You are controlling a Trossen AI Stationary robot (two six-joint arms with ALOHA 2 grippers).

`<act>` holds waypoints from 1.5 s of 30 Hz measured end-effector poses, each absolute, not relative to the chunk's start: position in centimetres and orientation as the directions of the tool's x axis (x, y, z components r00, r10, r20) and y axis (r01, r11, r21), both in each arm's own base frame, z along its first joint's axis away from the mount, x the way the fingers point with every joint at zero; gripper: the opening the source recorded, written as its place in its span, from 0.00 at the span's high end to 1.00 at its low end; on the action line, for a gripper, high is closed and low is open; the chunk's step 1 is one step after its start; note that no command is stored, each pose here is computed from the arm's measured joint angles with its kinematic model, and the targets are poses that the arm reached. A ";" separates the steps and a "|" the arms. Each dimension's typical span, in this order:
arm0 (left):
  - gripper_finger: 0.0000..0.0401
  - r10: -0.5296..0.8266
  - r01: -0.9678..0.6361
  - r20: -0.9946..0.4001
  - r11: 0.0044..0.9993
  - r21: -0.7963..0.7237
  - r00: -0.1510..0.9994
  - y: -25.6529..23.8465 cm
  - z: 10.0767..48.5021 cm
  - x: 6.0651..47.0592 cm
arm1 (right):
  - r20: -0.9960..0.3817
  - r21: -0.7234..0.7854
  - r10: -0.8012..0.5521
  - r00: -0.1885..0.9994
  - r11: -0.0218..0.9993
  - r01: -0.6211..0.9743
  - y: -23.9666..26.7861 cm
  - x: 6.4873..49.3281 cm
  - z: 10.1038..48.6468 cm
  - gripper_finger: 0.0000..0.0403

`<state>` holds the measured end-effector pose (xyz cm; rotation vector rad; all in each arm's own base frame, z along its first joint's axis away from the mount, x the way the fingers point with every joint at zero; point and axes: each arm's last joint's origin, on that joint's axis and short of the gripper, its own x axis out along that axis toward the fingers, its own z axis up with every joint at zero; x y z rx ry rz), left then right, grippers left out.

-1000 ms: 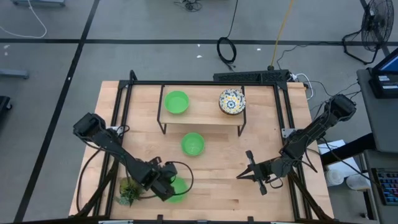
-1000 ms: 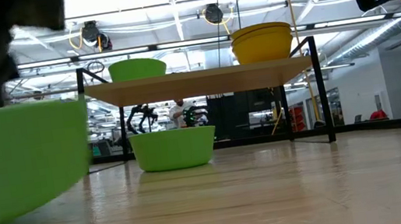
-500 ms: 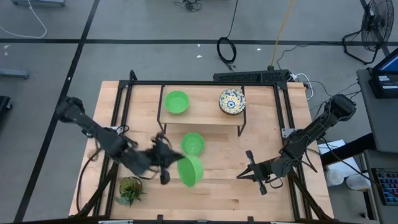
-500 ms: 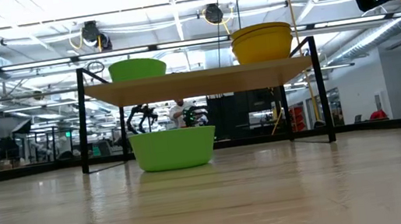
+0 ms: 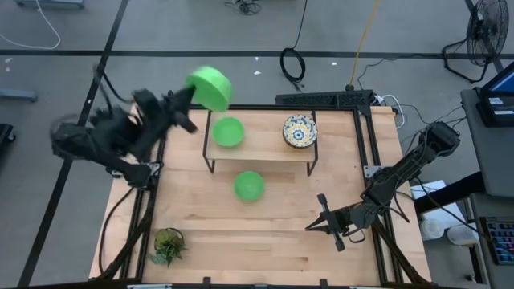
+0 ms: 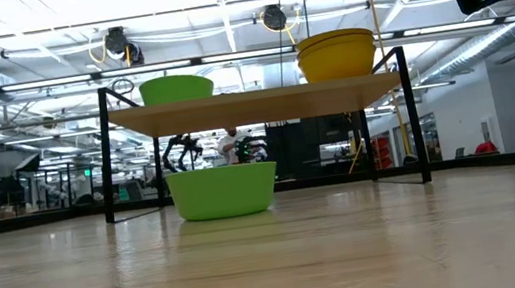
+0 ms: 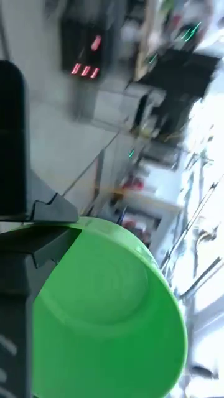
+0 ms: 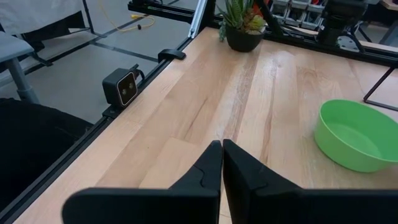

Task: Pick & Place Mini bowls
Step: Stack the bottom green bowl on top of the green bowl on the shelf

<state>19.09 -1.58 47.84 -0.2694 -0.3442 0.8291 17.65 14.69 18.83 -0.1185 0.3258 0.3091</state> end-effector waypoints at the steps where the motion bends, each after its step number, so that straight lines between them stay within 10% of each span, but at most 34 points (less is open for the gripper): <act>1: 0.99 0.736 -0.637 0.181 0.662 -0.395 0.652 -1.0 48.5 18.7 | -0.332 -0.066 0.279 0.901 0.946 -0.318 14.7 17.6 18.8 1.00; 10: 0.99 0.593 -0.615 -0.214 0.638 -0.463 0.776 2.5 51.2 21.4 | -0.331 -0.077 0.257 0.908 0.952 -0.297 14.2 18.0 18.8 1.00; 20: 0.99 0.564 -0.920 -0.741 0.341 -0.193 0.365 7.9 45.6 24.3 | -0.339 -0.007 0.252 0.907 0.963 -0.270 14.1 18.1 18.8 1.00; 45: 0.99 0.295 -0.945 -0.944 0.323 -0.047 0.148 13.2 39.2 28.5 | -0.369 -0.003 0.245 0.897 0.964 -0.264 14.0 18.0 18.5 1.00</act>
